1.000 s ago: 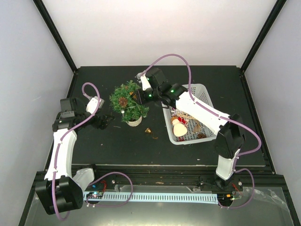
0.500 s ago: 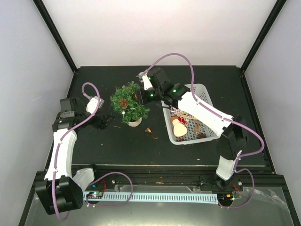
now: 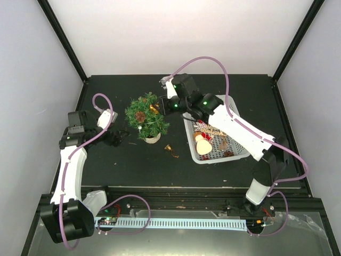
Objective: Decorate the small christmas tree
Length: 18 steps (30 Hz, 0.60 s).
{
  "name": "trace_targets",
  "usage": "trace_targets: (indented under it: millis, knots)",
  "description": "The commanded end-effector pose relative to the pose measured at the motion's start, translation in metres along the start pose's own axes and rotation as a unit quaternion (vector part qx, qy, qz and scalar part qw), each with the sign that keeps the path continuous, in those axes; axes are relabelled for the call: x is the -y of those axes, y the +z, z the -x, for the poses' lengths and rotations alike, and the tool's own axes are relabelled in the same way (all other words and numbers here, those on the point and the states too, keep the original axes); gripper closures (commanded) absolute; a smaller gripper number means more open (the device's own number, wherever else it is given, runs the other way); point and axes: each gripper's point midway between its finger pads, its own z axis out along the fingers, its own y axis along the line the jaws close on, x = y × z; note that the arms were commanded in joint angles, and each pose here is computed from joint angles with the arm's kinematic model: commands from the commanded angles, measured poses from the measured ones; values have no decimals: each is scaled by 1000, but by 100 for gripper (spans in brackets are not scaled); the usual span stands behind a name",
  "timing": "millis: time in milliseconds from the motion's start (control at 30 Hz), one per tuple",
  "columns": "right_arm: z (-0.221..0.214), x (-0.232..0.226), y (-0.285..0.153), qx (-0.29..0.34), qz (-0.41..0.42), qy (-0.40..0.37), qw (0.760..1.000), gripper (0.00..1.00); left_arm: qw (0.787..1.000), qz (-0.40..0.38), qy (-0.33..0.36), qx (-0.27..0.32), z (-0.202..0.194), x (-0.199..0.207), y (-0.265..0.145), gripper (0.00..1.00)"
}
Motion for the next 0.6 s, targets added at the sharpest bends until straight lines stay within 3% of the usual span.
trace_targets:
  millis: [0, 167, 567]
  knots:
    - [15, -9, -24, 35, 3, 0, 999, 67, 1000, -5, 6, 10, 3, 3, -3, 8]
    - [9, -7, -24, 31, 2, 3, 999, 77, 1000, -3, 7, 10, 4, 2, -3, 7]
    - [-8, -3, -6, 3, 14, 14, 1000, 77, 1000, -4, 6, 10, 4, 2, -3, 8]
